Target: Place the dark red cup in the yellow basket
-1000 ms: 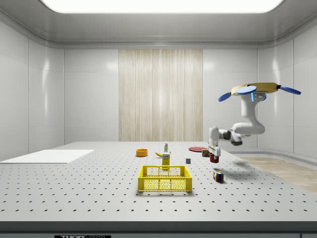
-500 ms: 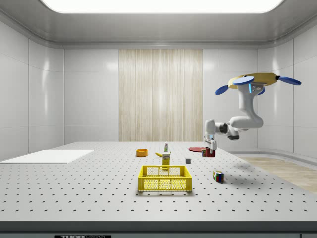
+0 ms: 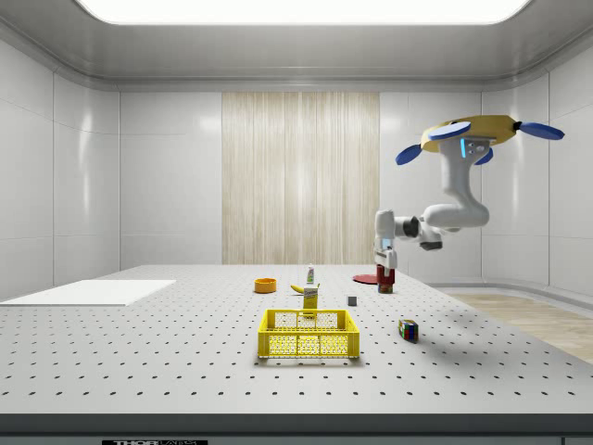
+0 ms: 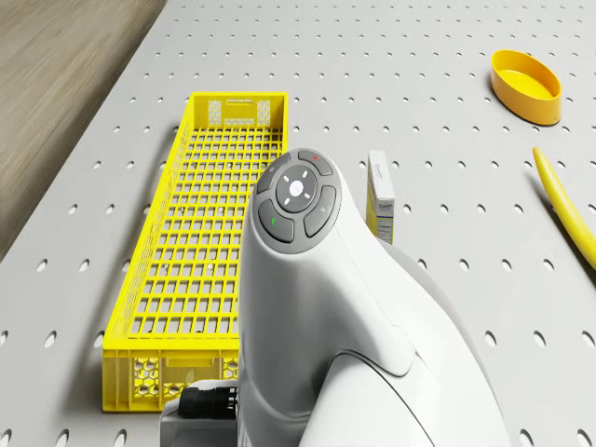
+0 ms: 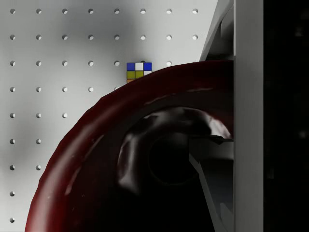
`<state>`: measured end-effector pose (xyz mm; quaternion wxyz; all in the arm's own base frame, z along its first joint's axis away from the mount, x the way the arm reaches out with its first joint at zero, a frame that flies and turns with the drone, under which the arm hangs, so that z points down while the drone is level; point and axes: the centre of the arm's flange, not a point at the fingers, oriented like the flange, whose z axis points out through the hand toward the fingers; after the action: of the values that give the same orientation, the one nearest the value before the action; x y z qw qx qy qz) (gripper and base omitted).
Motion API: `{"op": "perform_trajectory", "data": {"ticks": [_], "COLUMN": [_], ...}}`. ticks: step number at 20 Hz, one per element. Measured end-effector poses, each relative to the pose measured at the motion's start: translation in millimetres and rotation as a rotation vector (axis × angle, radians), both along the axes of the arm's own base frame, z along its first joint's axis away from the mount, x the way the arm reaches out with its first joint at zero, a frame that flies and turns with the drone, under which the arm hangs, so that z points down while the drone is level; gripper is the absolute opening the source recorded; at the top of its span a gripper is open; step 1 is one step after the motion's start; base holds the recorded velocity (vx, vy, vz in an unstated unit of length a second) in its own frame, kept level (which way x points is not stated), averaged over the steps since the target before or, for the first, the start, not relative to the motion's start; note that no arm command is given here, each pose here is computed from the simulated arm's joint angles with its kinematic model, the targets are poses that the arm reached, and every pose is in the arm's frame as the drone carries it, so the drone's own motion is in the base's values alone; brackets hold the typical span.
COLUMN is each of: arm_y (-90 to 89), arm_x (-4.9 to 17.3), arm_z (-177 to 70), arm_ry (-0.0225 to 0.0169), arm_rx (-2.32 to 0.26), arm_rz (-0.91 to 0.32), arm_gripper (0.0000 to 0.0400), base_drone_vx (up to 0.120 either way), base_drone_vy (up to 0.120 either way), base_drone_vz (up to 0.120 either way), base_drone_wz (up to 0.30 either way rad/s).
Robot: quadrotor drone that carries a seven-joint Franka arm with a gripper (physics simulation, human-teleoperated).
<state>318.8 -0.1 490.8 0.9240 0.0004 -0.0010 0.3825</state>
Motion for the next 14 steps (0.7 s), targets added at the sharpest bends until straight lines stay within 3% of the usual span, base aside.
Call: {"op": "perform_trajectory", "data": {"ticks": [14], "arm_y": [0.0], "arm_x": [0.0], "arm_z": [-0.1], "arm_ry": [0.0], "arm_rx": [0.0], "arm_rz": [0.0], "arm_gripper": [0.01], "base_drone_vx": [0.12], "base_drone_vy": [0.12], "base_drone_vz": [0.0], "base_drone_wz": [0.0]}}
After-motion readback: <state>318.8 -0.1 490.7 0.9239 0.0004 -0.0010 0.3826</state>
